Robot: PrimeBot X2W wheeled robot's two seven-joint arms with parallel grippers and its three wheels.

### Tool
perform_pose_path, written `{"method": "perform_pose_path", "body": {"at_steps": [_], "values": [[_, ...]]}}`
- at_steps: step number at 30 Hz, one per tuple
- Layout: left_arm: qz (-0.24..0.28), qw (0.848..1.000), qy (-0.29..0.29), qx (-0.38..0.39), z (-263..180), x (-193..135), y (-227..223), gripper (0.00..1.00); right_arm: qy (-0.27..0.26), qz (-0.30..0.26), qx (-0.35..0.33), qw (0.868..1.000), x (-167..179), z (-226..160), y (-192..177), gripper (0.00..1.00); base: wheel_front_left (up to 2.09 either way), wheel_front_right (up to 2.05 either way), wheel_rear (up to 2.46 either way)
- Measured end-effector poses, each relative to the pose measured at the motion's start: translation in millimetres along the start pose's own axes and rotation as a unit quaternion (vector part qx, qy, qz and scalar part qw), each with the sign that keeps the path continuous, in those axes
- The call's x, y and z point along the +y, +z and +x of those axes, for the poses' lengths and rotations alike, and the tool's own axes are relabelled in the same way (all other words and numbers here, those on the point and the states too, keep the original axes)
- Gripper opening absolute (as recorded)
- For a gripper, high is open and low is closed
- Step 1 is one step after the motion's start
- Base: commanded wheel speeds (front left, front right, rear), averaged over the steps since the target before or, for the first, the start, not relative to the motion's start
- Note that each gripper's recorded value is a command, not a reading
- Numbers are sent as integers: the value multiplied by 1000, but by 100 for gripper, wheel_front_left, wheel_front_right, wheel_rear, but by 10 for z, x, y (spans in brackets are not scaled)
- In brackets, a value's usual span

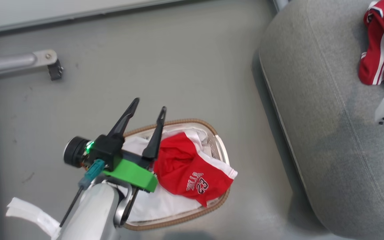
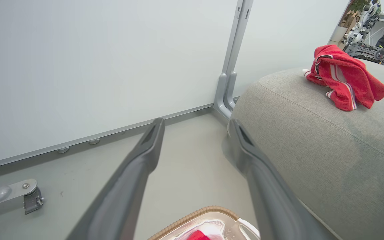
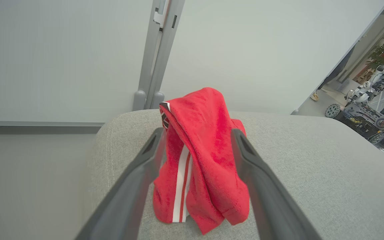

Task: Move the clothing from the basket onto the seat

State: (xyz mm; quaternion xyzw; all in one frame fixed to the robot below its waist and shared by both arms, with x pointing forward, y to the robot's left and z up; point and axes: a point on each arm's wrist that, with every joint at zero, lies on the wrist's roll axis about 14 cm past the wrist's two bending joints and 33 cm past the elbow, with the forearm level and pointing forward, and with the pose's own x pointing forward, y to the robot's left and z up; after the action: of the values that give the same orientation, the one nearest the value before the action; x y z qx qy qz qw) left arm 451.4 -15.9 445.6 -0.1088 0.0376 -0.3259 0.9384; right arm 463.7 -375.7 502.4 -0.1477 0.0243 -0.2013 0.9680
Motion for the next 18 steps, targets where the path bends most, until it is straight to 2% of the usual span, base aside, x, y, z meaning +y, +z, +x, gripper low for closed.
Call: {"method": "perform_pose_path", "body": {"at_steps": [8, 13, 18], "values": [[3, 994, 100, -30, -449, 346, 307, 100, 71, 53, -74, 993, 528, -152, 600, 100, 0, 0, 0], [3, 985, 167, -49, -812, 578, 447, 100, 121, 90, -93, 984, 898, -358, 778, 100, 0, 0, 0], [6, 972, 226, -63, -1203, 765, 543, 100, 175, 119, -93, 973, 1260, -628, 806, 100, 0, 0, 0]]}}
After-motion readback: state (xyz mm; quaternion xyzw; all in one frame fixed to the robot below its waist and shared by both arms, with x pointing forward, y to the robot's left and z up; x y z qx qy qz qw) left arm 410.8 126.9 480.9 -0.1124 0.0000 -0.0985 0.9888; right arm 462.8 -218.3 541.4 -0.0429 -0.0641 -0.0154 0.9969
